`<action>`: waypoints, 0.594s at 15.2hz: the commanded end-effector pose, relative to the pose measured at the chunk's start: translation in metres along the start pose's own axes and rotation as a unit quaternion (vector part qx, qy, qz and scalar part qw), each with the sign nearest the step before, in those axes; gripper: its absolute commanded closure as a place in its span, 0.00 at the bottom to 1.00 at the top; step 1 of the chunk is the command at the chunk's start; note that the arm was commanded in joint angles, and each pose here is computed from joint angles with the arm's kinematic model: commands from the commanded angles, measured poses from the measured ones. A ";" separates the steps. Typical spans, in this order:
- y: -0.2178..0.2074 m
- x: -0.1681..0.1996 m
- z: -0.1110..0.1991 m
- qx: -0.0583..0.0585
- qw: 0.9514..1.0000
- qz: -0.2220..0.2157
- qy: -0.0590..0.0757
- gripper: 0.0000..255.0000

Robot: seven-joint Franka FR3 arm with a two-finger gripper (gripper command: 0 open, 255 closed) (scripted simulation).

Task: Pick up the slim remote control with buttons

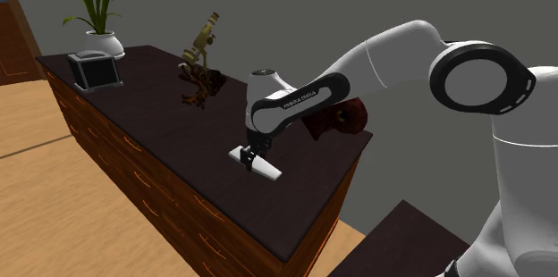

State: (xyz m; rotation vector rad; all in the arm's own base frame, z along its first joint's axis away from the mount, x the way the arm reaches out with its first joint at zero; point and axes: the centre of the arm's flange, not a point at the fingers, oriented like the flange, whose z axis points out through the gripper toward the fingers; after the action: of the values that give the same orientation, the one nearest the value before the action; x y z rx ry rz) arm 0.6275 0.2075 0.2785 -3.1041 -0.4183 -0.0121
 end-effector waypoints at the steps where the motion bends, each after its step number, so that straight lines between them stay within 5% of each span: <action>1: -0.001 0.000 -0.001 0.000 1.000 0.000 -0.001 1.00; 9: -0.001 0.000 -0.043 0.000 1.000 0.000 -0.001 1.00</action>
State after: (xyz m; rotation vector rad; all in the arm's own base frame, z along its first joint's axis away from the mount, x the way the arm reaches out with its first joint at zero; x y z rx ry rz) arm 0.6263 0.2086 0.3172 -3.1047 -0.4177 -0.0102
